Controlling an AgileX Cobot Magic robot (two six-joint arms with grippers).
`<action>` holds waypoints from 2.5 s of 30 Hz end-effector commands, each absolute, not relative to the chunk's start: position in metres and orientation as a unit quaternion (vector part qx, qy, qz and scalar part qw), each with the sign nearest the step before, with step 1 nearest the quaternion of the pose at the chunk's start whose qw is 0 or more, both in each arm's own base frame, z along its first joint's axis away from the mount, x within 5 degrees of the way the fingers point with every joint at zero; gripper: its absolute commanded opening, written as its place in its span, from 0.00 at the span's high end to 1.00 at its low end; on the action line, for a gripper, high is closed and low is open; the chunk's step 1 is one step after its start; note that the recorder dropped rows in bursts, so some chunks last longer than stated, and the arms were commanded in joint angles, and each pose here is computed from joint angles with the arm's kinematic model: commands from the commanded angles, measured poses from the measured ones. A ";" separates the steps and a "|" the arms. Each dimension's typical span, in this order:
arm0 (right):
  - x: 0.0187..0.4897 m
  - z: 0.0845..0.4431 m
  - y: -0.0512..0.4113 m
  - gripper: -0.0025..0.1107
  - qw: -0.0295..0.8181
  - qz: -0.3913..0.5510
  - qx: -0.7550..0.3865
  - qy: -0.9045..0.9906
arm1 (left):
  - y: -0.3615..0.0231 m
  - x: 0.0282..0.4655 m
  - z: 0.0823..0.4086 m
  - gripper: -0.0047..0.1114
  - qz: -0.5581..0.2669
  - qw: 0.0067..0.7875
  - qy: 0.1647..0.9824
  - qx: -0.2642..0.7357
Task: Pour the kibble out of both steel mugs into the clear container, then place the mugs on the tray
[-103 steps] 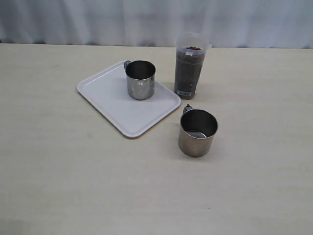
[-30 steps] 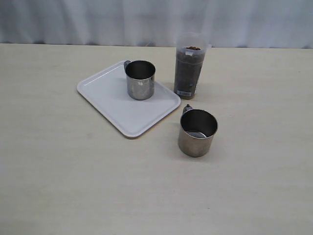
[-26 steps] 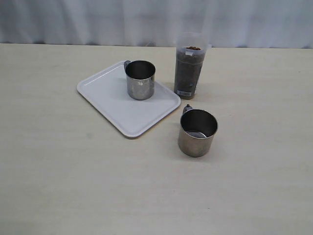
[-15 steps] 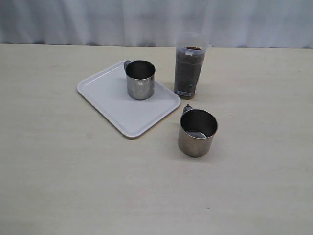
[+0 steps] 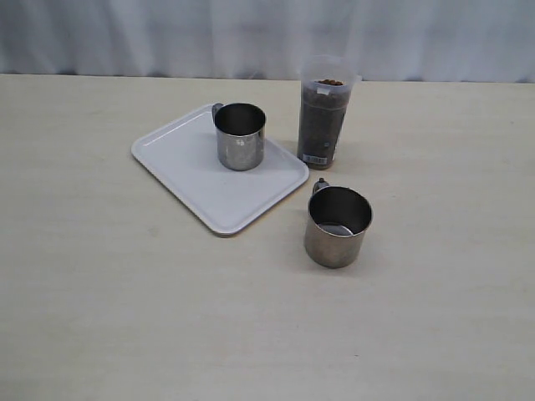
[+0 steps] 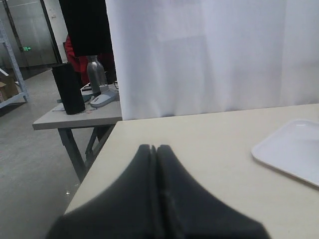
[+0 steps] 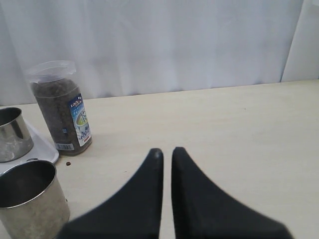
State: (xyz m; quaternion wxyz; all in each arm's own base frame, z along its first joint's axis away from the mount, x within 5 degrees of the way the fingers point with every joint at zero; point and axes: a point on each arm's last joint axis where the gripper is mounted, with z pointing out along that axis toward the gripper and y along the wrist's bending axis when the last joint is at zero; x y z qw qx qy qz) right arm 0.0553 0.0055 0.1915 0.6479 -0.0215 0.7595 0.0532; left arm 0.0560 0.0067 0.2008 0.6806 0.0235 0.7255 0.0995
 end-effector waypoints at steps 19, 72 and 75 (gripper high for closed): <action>0.055 0.192 0.006 0.94 0.650 0.055 -0.022 0.758 | 0.006 0.056 0.197 0.96 0.083 0.668 0.740 0.009; 0.055 0.192 0.006 0.94 0.650 0.055 -0.022 0.758 | -0.005 0.056 0.197 0.96 -0.029 0.673 0.739 0.031; 0.055 0.192 0.006 0.94 0.650 0.055 -0.022 0.758 | -0.005 0.056 0.197 0.96 -0.031 0.673 0.739 0.034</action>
